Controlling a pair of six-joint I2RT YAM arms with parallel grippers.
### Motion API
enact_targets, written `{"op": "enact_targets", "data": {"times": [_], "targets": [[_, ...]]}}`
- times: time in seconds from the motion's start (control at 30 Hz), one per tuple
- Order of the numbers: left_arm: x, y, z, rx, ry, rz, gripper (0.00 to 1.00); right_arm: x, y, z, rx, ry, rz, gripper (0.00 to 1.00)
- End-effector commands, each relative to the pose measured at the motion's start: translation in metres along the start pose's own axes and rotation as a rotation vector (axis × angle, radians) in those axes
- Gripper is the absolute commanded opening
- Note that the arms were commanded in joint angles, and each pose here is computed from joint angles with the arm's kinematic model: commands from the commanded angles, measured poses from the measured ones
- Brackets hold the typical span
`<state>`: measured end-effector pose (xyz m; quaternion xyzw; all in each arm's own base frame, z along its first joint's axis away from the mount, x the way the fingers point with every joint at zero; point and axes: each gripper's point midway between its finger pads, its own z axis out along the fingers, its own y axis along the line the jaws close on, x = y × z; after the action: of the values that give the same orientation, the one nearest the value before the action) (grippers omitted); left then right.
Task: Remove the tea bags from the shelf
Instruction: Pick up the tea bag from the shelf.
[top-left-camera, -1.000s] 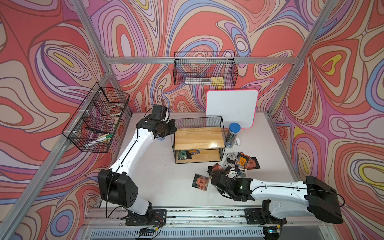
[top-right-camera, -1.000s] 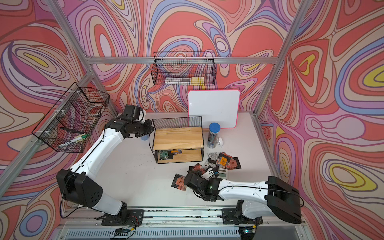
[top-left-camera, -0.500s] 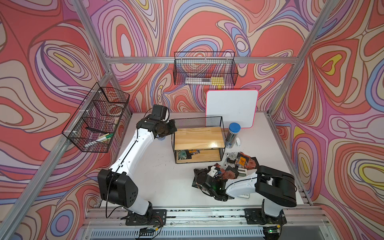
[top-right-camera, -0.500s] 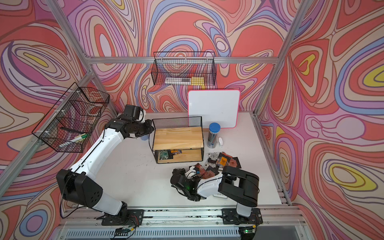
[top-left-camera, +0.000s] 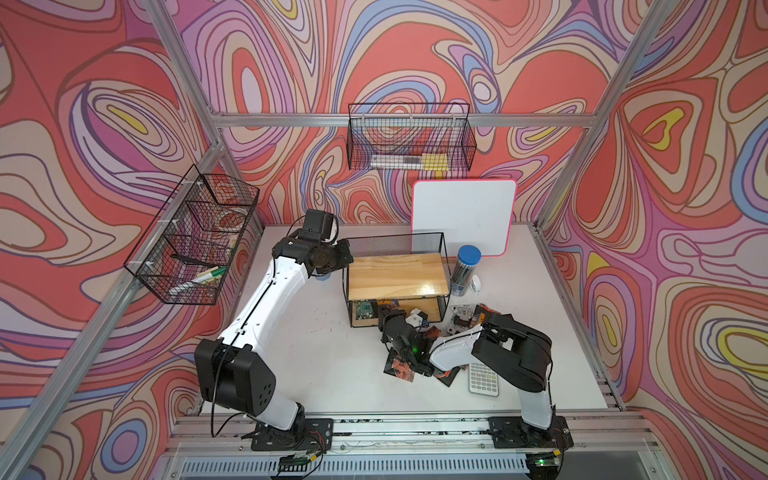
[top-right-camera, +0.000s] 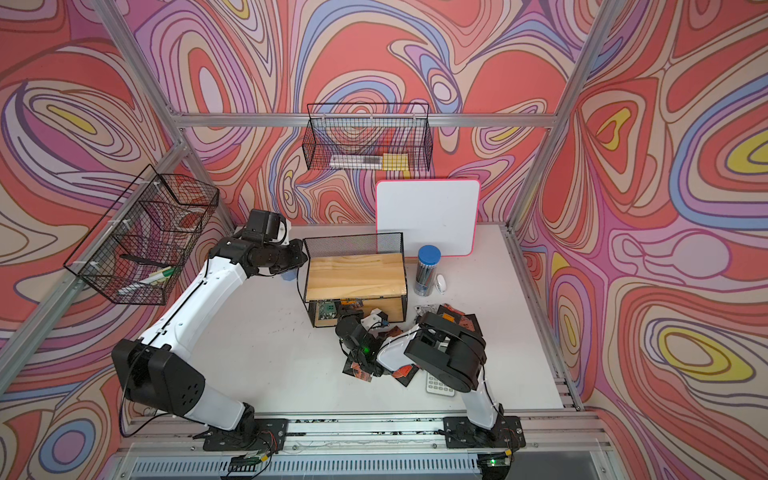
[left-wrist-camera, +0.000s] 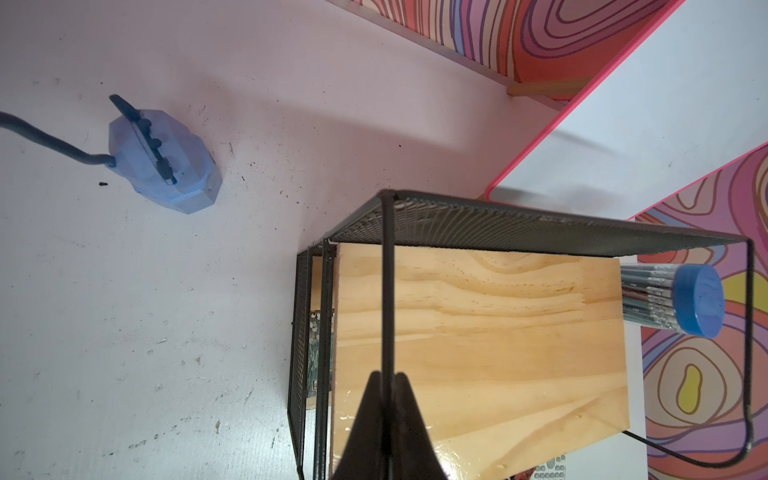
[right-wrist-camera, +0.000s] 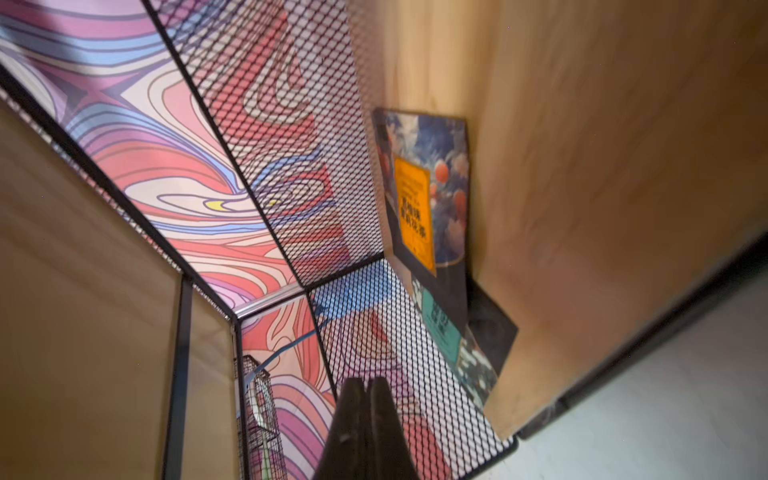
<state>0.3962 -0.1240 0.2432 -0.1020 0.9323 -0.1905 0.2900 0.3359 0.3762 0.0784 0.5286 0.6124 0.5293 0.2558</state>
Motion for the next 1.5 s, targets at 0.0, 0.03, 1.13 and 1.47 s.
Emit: {"op": "enact_targets", "data": {"times": [0.0, 0.03, 1.13, 1.47], "targets": [[0.02, 0.028, 0.001, -0.109, 0.057, -0.016, 0.0, -0.011, 0.001, 0.009, -0.025, -0.045, 0.003, 0.0], [0.02, 0.029, 0.001, -0.11, 0.058, -0.015, 0.0, -0.014, 0.001, 0.011, -0.03, -0.054, 0.008, 0.0], [0.015, 0.026, 0.0, -0.109, 0.054, -0.007, 0.0, -0.071, -0.057, 0.02, 0.236, -0.267, 0.034, 0.0], [0.012, 0.025, 0.001, -0.109, 0.05, -0.011, 0.0, -0.069, -0.055, -0.002, 0.279, -0.281, 0.031, 0.0]]}}
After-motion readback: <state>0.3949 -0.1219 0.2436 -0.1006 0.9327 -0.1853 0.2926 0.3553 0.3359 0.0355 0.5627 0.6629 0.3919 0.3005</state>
